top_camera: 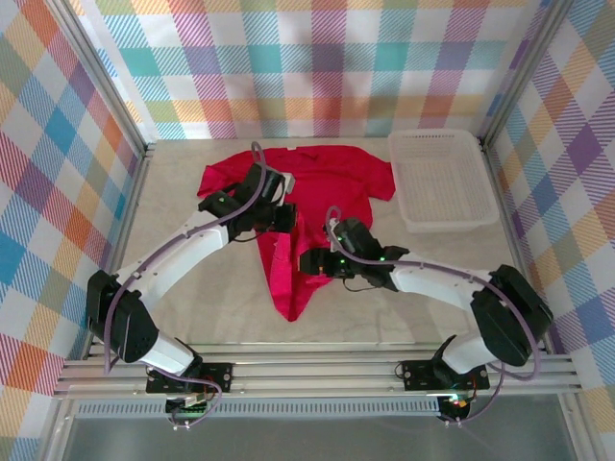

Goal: Fold the inside-out t-shirt

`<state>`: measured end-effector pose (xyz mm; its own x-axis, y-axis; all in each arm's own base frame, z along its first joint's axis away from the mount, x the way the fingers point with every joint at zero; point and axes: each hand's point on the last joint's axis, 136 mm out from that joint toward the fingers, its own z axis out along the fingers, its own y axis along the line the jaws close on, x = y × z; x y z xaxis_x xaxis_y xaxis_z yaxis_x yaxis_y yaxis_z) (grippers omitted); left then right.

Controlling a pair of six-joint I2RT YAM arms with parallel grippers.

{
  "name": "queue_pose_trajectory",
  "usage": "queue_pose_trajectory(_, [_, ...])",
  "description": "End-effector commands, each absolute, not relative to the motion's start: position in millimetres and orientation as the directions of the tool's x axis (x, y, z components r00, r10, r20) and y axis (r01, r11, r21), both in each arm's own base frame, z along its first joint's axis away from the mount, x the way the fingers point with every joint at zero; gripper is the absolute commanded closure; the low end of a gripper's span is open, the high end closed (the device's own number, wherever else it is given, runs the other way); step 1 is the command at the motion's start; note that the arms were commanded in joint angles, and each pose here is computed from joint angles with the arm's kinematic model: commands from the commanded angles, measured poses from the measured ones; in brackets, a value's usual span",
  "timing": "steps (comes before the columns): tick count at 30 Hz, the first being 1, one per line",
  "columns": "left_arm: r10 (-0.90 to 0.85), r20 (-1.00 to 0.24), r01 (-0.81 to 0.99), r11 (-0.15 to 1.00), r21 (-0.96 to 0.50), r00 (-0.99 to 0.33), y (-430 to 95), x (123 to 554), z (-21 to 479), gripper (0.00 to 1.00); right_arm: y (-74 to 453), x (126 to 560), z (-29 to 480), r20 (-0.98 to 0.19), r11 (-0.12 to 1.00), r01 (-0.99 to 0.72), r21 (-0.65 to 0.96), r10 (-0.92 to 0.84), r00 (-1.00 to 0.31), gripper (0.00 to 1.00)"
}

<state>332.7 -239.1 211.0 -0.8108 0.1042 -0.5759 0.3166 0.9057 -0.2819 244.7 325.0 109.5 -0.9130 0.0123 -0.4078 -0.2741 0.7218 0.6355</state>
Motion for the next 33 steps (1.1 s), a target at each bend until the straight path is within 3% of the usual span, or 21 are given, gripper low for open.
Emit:
queue_pose_trajectory(1, [0.074, -0.585, 0.305, 0.901, -0.308, -0.808, -232, 331, 226, 1.00, 327, 266, 97, -0.493, 0.803, -0.291, 0.521, 0.005, -0.870, 0.29])
queue_pose_trajectory(6, [0.046, -0.583, 0.279, 0.907, -0.317, -0.811, -220, 336, 226, 1.00, 323, 274, 59, -0.450, 0.880, -0.217, 0.423, -0.004, -0.893, 0.27])
queue_pose_trajectory(8, [0.033, -0.584, 0.267, 0.909, -0.320, -0.811, -214, 338, 229, 1.00, 314, 274, 46, -0.424, 0.910, -0.170, 0.377, 0.006, -0.906, 0.34])
queue_pose_trajectory(10, [0.020, -0.586, 0.257, 0.910, -0.324, -0.810, -208, 340, 231, 1.00, 304, 275, 42, -0.419, 0.934, -0.152, 0.324, -0.002, -0.908, 0.55])
queue_pose_trajectory(12, [0.009, -0.588, 0.249, 0.911, -0.328, -0.809, -203, 341, 234, 1.00, 290, 277, 48, -0.434, 0.951, -0.142, 0.275, -0.009, -0.901, 0.82])
queue_pose_trajectory(14, [0.001, -0.592, 0.244, 0.911, -0.332, -0.806, -200, 340, 238, 1.00, 272, 280, 67, -0.466, 0.960, -0.132, 0.248, -0.002, -0.885, 1.00])
queue_pose_trajectory(22, [-0.098, -0.553, 0.203, 0.866, -0.456, -0.827, -212, 333, 244, 1.00, 169, 282, 136, -0.548, 0.971, -0.069, 0.227, 0.069, -0.834, 1.00])
queue_pose_trajectory(33, [-0.076, -0.471, 0.234, 0.792, -0.564, -0.879, -292, 307, 205, 1.00, 92, 288, 119, -0.499, 0.987, 0.111, 0.118, 0.156, -0.853, 1.00])
